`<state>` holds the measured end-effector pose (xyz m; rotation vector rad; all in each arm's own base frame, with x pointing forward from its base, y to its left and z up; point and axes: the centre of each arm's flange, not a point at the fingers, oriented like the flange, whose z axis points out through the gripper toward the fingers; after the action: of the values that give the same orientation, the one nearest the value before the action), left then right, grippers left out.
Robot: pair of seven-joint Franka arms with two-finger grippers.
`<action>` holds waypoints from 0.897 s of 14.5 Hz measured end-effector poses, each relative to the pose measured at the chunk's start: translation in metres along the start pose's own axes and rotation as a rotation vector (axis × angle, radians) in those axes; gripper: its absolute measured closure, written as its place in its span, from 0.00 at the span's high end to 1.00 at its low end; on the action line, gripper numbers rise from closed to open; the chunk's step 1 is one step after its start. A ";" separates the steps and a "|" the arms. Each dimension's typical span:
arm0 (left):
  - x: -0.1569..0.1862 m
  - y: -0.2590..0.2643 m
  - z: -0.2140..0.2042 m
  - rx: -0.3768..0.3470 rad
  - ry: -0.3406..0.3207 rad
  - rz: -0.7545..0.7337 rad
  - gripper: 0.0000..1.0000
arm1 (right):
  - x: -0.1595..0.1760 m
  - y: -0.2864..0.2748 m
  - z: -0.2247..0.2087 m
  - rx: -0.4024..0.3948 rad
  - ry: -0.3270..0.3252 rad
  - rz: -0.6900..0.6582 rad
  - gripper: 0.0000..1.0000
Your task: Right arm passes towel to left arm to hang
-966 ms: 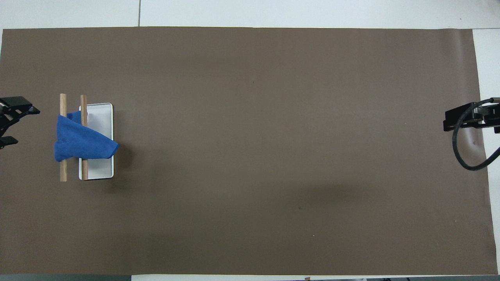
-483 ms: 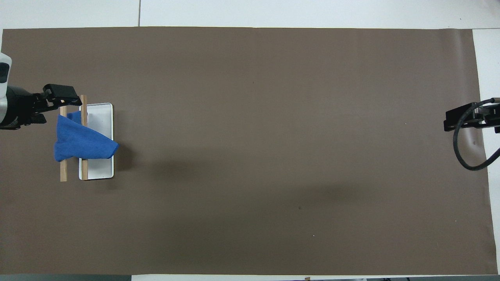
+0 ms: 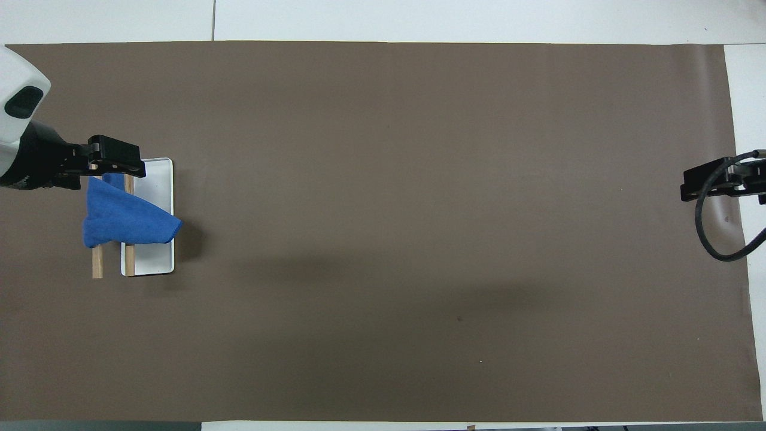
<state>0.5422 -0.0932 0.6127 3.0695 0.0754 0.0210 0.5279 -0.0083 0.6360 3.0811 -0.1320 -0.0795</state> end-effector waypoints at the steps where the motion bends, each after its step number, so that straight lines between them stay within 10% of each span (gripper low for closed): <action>1: -0.001 -0.001 0.000 0.005 -0.012 0.013 1.00 | 0.000 0.000 0.000 0.000 0.000 0.000 1.00; 13: 0.000 -0.051 0.001 0.014 -0.072 0.063 1.00 | -0.002 0.001 -0.011 0.001 0.007 0.002 1.00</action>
<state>0.5394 -0.0423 0.6080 3.0818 -0.0253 -0.0875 0.5268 -0.0087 0.6468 3.0816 -0.1350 -0.0679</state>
